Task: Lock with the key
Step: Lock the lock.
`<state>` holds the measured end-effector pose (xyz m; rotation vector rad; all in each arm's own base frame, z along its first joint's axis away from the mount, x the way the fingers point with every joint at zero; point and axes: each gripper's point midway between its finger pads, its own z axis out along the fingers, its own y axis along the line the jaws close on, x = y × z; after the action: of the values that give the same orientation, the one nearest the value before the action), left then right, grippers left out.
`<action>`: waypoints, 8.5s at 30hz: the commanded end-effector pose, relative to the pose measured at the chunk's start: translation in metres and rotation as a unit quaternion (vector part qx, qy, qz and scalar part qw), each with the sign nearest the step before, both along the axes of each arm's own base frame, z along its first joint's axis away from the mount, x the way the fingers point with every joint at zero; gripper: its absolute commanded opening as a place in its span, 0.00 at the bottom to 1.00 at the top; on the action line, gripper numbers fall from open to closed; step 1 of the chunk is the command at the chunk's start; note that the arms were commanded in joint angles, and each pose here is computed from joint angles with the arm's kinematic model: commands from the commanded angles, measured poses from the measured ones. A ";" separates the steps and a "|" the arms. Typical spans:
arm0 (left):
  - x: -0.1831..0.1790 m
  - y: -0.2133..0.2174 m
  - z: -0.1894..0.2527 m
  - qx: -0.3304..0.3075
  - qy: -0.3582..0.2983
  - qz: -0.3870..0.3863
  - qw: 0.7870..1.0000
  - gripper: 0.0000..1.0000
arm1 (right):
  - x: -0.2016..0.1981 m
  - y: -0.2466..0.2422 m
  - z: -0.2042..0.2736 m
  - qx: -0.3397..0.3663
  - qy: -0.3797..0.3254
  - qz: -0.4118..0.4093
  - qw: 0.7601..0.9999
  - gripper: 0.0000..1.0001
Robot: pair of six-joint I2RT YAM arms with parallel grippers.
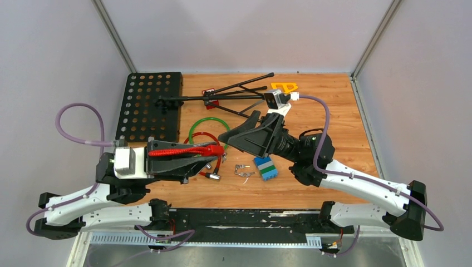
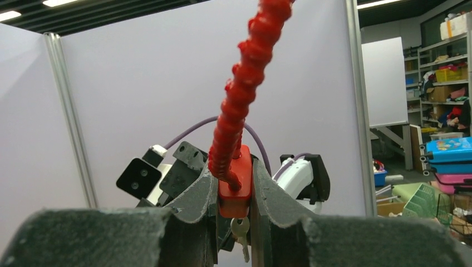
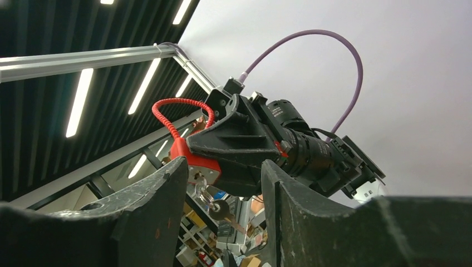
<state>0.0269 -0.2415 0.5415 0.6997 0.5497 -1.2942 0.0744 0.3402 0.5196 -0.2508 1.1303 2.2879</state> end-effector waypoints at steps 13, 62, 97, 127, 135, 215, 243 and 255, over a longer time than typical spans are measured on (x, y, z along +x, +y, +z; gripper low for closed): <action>-0.007 0.011 0.011 -0.051 -0.094 0.039 0.993 0.00 | -0.026 -0.014 0.030 0.048 -0.044 0.037 0.997 0.49; 0.018 0.012 0.008 -0.056 -0.067 0.101 0.991 0.00 | -0.040 -0.004 0.032 0.036 -0.125 0.014 0.991 0.00; 0.073 0.014 0.000 -0.091 0.165 0.125 0.974 0.00 | -0.035 0.000 0.011 -0.068 -0.517 -0.371 0.768 0.00; 0.044 0.015 0.011 -0.097 0.139 0.048 0.984 0.00 | -0.001 -0.007 -0.002 -0.147 -0.637 -0.501 0.568 0.37; 0.044 0.013 0.010 -0.094 0.140 0.045 0.985 0.00 | -0.001 -0.007 0.006 -0.147 -0.638 -0.564 0.503 0.34; -0.057 -0.022 0.009 0.051 -0.043 -0.177 0.982 0.00 | -0.016 -0.016 0.013 -0.135 -0.519 -0.262 0.803 0.00; -0.057 -0.011 0.009 0.038 -0.046 -0.167 0.984 0.00 | -0.028 -0.045 0.042 -0.077 -0.440 -0.220 0.867 0.00; -0.041 -0.010 0.006 0.028 -0.029 -0.121 0.992 0.00 | -0.038 -0.042 0.019 -0.084 -0.520 -0.207 0.824 0.39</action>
<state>-0.0213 -0.2590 0.5381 0.9350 0.4783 -1.5192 0.0461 0.3032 0.5433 -0.9789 0.7543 1.3350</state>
